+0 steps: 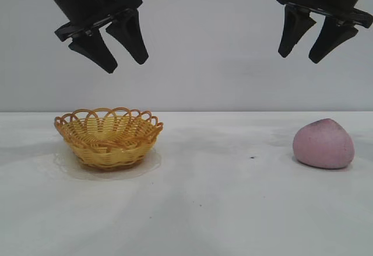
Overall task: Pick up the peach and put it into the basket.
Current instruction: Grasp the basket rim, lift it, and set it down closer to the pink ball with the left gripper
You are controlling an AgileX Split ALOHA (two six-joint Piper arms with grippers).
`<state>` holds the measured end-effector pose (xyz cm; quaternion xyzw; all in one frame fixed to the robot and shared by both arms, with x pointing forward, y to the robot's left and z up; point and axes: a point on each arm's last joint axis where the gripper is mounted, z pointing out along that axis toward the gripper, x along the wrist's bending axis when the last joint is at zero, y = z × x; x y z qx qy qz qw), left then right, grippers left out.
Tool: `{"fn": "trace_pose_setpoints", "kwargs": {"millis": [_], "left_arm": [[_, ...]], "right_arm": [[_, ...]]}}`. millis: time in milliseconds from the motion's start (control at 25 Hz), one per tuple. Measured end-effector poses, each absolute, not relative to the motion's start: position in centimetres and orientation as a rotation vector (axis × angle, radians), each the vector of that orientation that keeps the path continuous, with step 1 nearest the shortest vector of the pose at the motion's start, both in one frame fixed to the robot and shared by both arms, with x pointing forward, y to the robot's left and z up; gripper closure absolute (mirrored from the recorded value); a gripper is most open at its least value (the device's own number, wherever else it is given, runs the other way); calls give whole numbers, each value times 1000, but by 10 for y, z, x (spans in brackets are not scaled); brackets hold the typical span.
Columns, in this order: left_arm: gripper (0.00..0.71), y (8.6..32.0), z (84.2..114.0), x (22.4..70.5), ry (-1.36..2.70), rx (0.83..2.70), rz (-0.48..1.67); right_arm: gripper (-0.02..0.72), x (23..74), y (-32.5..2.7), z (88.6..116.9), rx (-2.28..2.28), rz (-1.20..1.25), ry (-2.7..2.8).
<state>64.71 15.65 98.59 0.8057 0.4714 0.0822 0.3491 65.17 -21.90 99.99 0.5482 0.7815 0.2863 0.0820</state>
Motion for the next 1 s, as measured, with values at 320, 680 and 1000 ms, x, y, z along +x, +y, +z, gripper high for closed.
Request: {"fn": "trace_pose_setpoints", "kwargs": {"millis": [320, 680, 1000], "left_arm": [[247, 157, 986, 647, 1222, 2088, 213], [247, 157, 986, 647, 1219, 2094, 217], [247, 164, 1007, 648, 1042, 2398, 269]], "right_arm": [[241, 652, -219, 1000, 1641, 856, 2333], [241, 652, -219, 1000, 1642, 858, 2333], [241, 652, -219, 1000, 1642, 858, 2333]]}}
